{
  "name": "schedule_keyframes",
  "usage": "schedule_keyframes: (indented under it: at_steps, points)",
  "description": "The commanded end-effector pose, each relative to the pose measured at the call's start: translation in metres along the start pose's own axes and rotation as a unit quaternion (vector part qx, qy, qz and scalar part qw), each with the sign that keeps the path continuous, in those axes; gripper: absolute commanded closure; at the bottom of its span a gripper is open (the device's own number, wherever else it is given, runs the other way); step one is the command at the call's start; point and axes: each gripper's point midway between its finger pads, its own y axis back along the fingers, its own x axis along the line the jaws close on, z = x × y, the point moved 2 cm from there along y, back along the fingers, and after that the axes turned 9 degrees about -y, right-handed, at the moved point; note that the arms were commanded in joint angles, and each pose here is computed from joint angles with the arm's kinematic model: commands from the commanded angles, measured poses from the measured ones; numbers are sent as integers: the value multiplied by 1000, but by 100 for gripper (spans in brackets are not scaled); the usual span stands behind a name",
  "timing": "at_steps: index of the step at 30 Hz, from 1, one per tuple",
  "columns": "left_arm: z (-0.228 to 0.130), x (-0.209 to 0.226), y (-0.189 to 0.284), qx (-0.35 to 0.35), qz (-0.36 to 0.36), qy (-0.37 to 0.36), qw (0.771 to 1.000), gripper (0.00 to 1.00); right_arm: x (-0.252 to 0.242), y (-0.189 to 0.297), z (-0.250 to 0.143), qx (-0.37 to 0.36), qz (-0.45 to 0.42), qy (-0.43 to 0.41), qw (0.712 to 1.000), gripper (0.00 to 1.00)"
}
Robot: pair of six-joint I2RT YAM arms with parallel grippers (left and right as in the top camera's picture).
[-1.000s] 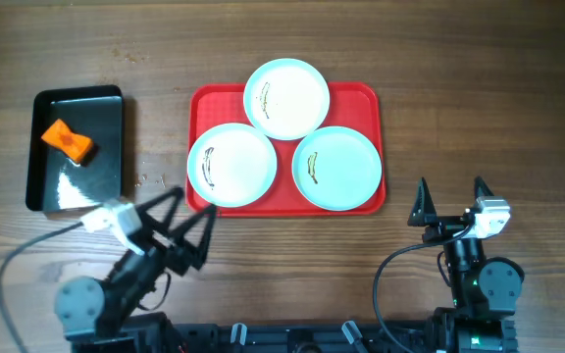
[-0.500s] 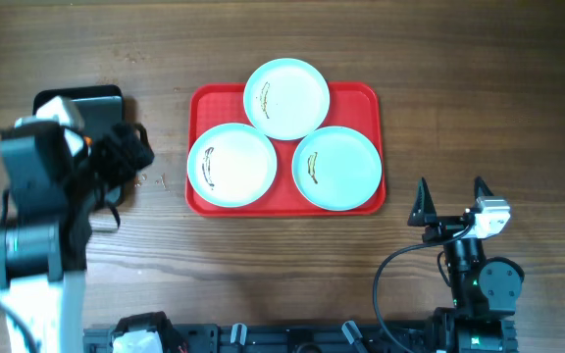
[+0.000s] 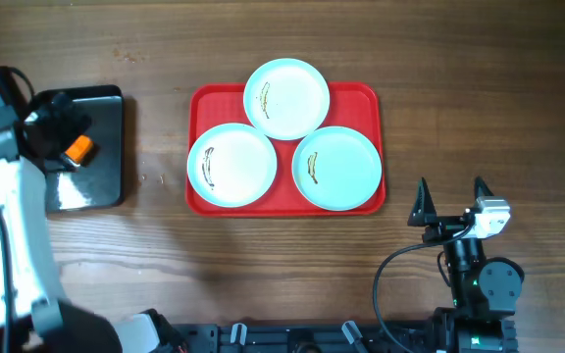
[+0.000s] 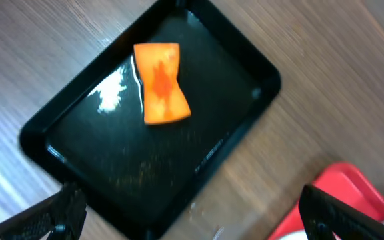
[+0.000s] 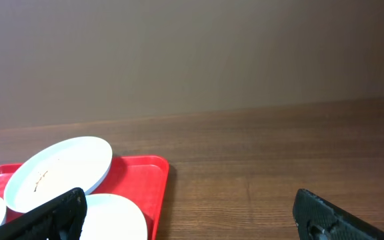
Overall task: Clean dirty plates on tray and stack at the side
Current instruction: 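Move the left gripper over the orange sponge in the black tray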
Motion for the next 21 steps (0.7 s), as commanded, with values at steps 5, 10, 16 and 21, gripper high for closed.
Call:
schedule_keyframes:
  at_steps: [5,10,16,21]
  points:
    - [19,17,-50,-2,31,22,999,0,-2,0,2,-6,-6,-4,1000,0]
    - [16,24,-86,13,51,22,998,4,-2,0,2,-6,-6,-5,1000,0]
    - [2,27,-128,44,60,31,997,34,-2,0,2,-6,-6,-5,1000,0]
    - [-7,31,-154,62,68,30,995,36,-2,0,2,-6,-6,-5,1000,0]
